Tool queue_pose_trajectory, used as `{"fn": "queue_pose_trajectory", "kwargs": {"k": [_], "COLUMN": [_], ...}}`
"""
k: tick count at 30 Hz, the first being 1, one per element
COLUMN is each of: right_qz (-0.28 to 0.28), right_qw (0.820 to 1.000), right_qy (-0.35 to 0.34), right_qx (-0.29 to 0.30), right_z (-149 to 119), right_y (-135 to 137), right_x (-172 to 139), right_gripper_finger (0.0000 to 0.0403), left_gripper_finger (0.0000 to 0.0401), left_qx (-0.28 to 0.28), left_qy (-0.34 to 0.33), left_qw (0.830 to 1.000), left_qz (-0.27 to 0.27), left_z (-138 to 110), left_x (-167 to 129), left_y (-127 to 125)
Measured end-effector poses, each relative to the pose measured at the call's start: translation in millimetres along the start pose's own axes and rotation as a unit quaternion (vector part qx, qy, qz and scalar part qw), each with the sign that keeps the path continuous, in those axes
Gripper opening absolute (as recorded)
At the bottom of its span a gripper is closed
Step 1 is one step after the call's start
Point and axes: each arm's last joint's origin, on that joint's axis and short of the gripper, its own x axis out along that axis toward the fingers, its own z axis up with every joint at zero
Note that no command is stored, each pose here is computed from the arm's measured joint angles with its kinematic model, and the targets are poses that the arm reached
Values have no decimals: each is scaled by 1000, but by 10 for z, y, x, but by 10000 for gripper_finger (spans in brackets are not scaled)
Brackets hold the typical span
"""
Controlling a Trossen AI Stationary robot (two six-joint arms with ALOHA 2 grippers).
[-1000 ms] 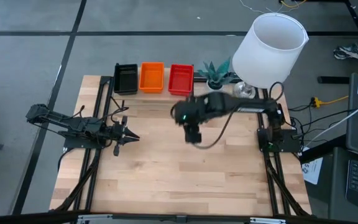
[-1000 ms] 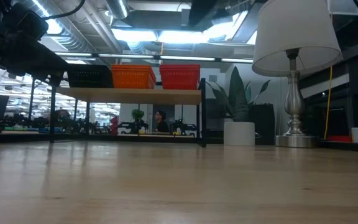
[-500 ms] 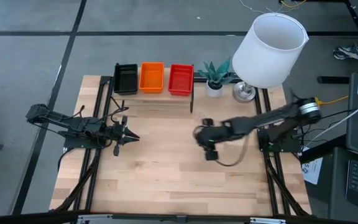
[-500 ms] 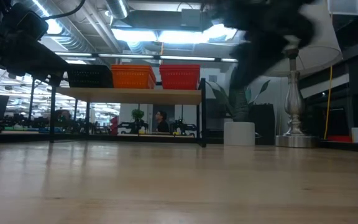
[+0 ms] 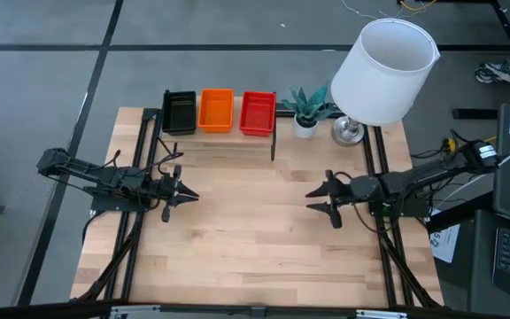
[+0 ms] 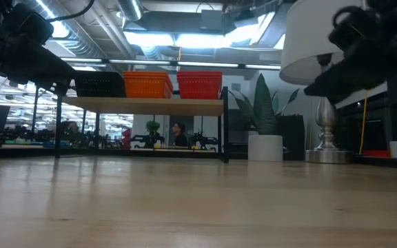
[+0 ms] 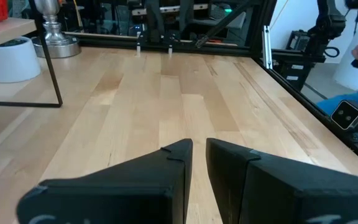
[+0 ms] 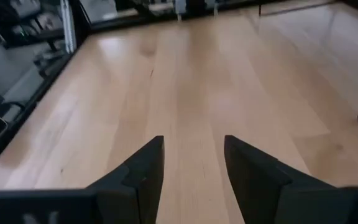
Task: Stack baskets on shelf by color
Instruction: Return to Home Position
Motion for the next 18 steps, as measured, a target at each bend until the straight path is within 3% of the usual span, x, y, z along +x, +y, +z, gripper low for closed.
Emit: {"fn": "queue_pose_trajectory", "kwargs": {"k": [10, 13, 18], "right_qz": [35, 86, 203], "right_qw": [995, 992, 971], "right_qy": [-96, -88, -124], "right_qx": [16, 15, -4], "right_z": [-247, -255, -169], "right_y": [-104, -83, -18], "right_x": [-243, -296, -439], "right_gripper_finger": [167, 167, 167], "left_gripper_finger": [39, 39, 39], "left_qx": [0, 0, 0], "left_qy": [0, 0, 0], "left_qw": [1000, 1000, 1000], "left_qz": [0, 0, 0], "left_z": [0, 0, 0], "left_x": [0, 0, 0], "left_y": [0, 0, 1]}}
